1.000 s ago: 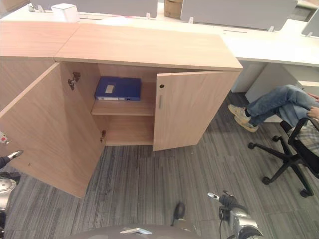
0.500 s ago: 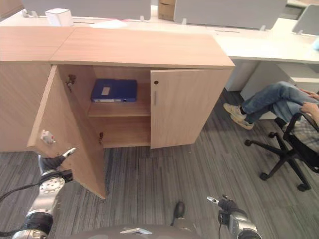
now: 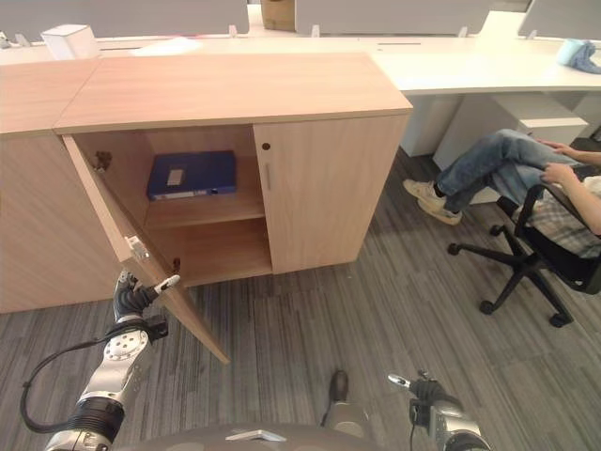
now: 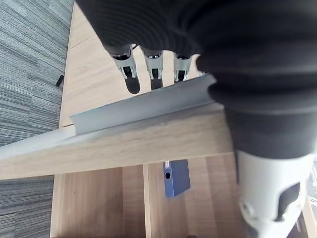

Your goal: Put the empty folder in the office cabinet

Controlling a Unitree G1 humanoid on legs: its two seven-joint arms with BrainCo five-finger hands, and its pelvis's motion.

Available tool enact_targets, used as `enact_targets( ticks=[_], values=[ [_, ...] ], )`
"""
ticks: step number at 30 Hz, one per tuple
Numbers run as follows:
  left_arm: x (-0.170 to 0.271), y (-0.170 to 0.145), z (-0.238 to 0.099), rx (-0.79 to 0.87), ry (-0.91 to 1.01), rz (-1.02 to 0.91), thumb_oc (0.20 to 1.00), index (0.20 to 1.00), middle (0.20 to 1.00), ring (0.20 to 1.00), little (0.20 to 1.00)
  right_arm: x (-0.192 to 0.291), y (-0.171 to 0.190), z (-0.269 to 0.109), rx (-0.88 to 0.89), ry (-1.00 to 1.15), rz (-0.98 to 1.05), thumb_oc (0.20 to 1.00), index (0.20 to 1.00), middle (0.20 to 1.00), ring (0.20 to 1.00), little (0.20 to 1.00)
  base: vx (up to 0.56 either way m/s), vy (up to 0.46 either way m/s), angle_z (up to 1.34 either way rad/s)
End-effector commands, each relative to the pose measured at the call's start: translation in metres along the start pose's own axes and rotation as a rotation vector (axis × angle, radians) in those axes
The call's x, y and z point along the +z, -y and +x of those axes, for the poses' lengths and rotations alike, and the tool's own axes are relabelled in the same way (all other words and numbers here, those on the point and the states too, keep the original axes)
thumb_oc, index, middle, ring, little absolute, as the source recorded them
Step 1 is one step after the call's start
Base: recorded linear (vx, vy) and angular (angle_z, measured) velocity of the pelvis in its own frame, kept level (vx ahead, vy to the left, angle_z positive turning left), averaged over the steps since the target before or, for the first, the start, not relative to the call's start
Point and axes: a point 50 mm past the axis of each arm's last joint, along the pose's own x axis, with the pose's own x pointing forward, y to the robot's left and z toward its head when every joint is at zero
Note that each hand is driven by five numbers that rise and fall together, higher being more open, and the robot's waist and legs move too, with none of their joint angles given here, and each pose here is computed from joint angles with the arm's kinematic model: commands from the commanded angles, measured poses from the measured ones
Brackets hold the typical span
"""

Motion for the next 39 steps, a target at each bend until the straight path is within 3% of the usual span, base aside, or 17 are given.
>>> enact_targets(
  ticks=[1,5,8,13,17,23,39],
  values=[
    [0.043,-0.015,0.013,0.123,0.205,0.061,1.0,1.0,1.0,1.0,1.0,0.055,-0.013,-0.002,-0.04,0.254,-0.113,1.0,1.0,1.0,1.0,1.0,0.02,0.01,-0.05],
    [0.038,-0.019,0.012,0.168,0.199,0.09,1.0,1.0,1.0,1.0,1.0,0.07,-0.013,-0.012,-0.086,0.373,-0.161,1.0,1.0,1.0,1.0,1.0,0.01,0.011,-0.05],
    [0.032,-0.013,0.01,0.145,0.176,0.006,1.0,1.0,1.0,1.0,1.0,0.075,-0.012,-0.016,-0.117,0.41,-0.194,1.0,1.0,1.0,1.0,1.0,0.01,0.014,-0.06],
    [0.034,0.006,0.012,0.017,0.173,-0.081,1.0,1.0,1.0,1.0,1.0,0.073,-0.013,-0.015,-0.112,0.397,-0.212,1.0,1.0,1.0,1.0,1.0,0.0,0.001,-0.03],
    [0.028,0.034,0.011,-0.177,0.1,-0.393,1.0,1.0,1.0,1.0,1.0,0.072,-0.014,-0.013,-0.097,0.377,-0.233,1.0,1.0,1.0,1.0,1.0,0.0,0.005,-0.02],
    [0.033,0.078,0.005,-0.392,0.067,-0.614,1.0,1.0,1.0,1.0,1.0,0.071,-0.022,-0.012,-0.066,0.368,-0.25,1.0,1.0,1.0,1.0,1.0,0.0,0.001,-0.02],
    [0.048,0.128,-0.007,-0.635,0.035,-0.812,1.0,1.0,1.0,1.0,1.0,0.07,-0.032,-0.009,-0.032,0.363,-0.271,1.0,1.0,1.0,1.0,1.0,0.0,-0.001,-0.03]
  ],
)
